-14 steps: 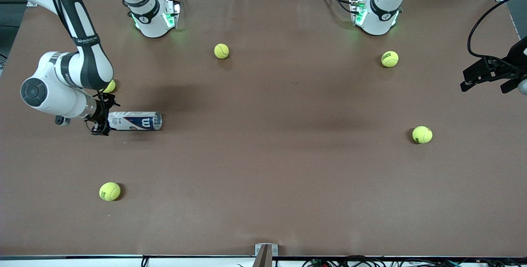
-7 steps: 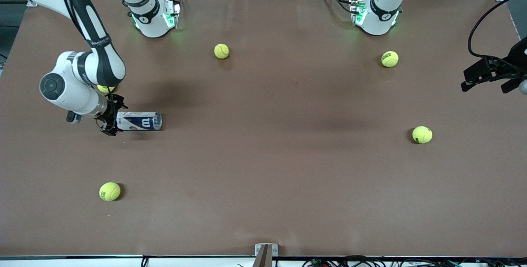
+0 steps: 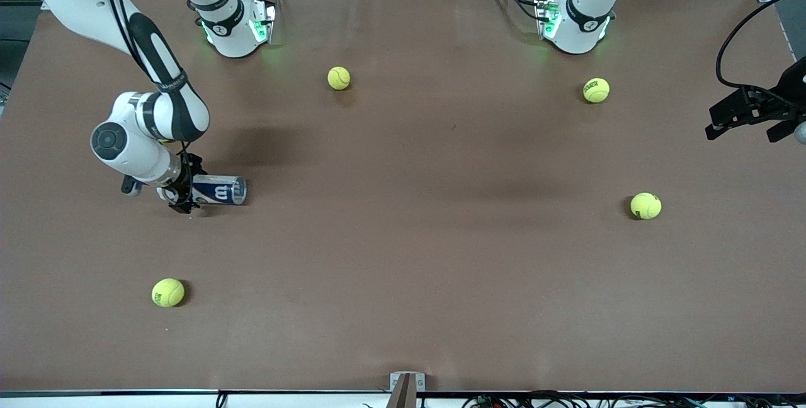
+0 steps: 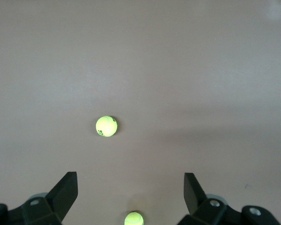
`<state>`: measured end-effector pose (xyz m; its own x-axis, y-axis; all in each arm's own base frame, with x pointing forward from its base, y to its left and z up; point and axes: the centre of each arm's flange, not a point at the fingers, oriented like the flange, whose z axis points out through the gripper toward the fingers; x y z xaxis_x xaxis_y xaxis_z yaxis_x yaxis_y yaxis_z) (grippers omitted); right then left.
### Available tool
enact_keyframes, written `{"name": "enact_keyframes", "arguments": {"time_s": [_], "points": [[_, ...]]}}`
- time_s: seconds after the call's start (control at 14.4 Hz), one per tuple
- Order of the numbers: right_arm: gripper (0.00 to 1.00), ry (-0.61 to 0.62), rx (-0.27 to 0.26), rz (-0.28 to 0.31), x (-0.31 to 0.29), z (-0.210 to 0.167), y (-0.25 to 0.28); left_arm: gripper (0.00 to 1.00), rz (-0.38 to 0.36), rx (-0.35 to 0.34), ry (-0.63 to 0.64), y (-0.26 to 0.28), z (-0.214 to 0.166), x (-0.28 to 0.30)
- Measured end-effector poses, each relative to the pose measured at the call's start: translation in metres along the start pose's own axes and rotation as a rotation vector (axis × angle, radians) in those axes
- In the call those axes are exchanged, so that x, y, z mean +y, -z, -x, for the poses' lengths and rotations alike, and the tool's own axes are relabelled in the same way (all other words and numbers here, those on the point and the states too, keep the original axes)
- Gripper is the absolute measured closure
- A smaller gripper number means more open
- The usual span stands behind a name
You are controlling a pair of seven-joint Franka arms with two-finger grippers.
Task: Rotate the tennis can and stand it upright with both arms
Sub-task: 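Reach the right gripper down to the lying can's closed end, then grasp the can end with the right gripper and drag it toward the table middle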
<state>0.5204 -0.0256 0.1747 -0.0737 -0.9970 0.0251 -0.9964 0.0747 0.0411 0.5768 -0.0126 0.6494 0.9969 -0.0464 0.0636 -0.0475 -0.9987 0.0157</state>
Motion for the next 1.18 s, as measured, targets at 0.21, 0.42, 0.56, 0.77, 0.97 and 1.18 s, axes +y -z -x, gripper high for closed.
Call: {"name": "enact_keyframes", "arguments": {"time_s": [0.21,0.42,0.56,0.77,0.97,1.18], "points": [[0.07,0.008,0.0,-0.006,-0.002,0.003,0.001,0.0,0.0,0.0,0.0,0.0,0.0,0.0],[0.29,0.033,0.001,0.014,0.0,0.017,0.002,0.0,0.0,0.0,0.0,0.0,0.0,0.0],[0.29,0.06,0.002,0.043,0.002,0.031,0.003,0.0,0.0,0.0,0.0,0.0,0.0,0.0],[0.29,0.072,-0.002,0.08,0.0,0.067,0.022,0.0,0.0,0.0,0.0,0.0,0.0,0.0],[0.29,0.049,0.004,0.078,-0.008,0.143,0.064,0.0,0.0,0.0,0.0,0.0,0.0,0.0],[0.29,0.063,-0.014,0.049,-0.006,0.233,0.109,0.0,0.0,-0.001,0.0,0.0,0.0,0.0]]}}
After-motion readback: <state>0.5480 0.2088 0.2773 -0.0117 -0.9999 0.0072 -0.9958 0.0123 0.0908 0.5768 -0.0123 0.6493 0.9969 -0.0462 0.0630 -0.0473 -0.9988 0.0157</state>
